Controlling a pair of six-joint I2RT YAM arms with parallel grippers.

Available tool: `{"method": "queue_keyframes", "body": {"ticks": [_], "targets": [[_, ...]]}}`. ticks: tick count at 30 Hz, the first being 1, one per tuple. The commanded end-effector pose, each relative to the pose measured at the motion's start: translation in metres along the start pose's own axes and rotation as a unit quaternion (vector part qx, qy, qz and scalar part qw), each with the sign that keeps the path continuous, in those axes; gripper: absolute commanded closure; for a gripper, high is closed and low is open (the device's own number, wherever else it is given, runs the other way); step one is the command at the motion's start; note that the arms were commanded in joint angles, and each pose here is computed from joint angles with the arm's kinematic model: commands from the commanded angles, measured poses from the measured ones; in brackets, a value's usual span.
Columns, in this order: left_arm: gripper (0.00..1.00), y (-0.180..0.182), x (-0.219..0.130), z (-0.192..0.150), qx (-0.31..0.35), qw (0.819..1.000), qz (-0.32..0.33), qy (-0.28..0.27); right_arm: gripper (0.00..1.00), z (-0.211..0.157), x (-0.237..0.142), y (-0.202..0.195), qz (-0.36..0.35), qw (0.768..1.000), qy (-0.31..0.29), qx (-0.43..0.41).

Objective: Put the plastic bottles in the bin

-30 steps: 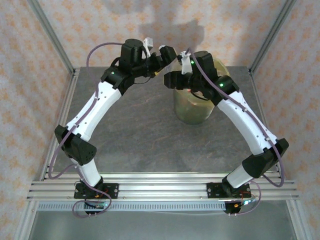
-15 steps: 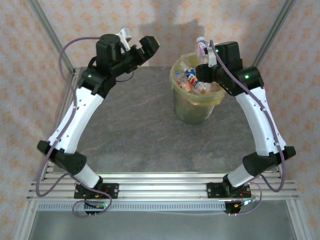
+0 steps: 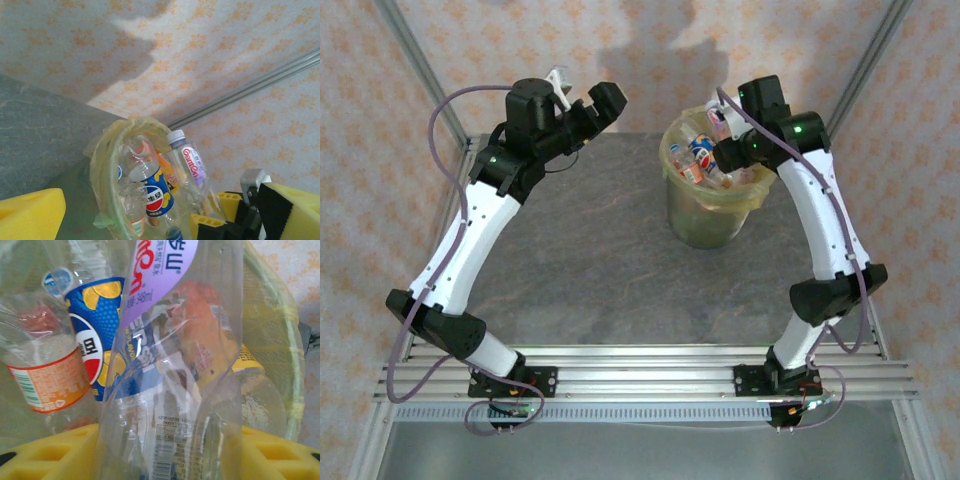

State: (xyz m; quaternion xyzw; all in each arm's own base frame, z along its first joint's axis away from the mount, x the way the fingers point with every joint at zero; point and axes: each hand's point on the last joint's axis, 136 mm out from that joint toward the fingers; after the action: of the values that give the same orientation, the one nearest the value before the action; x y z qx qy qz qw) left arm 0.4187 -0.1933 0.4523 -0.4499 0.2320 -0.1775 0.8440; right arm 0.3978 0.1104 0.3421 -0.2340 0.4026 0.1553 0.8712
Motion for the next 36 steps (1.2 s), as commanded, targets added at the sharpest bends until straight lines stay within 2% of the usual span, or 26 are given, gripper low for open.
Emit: {"method": "queue_keyframes", "body": {"ticks": [1,3,6,17,23,29,32,36], "targets": [[0.0,0.003,-0.002,0.007,0.007,1.0,0.005,-0.014,0.36,-0.006,-0.005,-0.016,-0.027,0.999,0.017,-0.02],[0.0,0.004,0.0,0.006,0.006,1.0,0.005,-0.013,0.23,-0.005,-0.001,-0.02,-0.039,0.999,0.022,-0.022],[0.0,0.005,0.001,0.007,0.005,1.0,0.006,-0.013,0.18,-0.005,0.003,-0.025,-0.052,0.998,0.028,-0.022],[0.0,0.008,0.002,0.006,0.004,1.0,0.01,-0.012,0.26,0.007,0.005,-0.034,-0.075,0.997,0.006,0.003],[0.0,0.013,-0.005,0.008,0.013,0.999,0.027,-0.022,0.19,0.014,-0.01,-0.027,-0.051,0.998,-0.025,0.025],[0.0,0.029,-0.033,0.017,0.04,0.995,0.064,-0.066,0.07,0.017,-0.049,-0.038,-0.076,0.988,-0.077,0.112],[0.0,0.05,-0.055,0.018,0.067,0.988,0.107,-0.092,0.01,0.003,-0.067,-0.043,-0.096,0.977,-0.095,0.165],[0.0,0.094,-0.092,0.014,0.11,0.968,0.183,-0.129,0.01,-0.032,-0.096,-0.049,-0.137,0.95,-0.146,0.242]]}}
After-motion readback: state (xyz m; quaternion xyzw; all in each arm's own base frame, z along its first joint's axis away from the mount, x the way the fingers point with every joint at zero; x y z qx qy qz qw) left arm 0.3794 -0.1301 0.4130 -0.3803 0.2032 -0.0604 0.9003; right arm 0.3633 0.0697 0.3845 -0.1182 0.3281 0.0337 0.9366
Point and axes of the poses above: each hand's point on the last joint's axis, 136 mm out from that joint toward the fingers, its own x axis out along the fingers, its own y axis along the line the jaws close on, z = x × y, and after that the axes turned 6 degrees about -x, right-handed
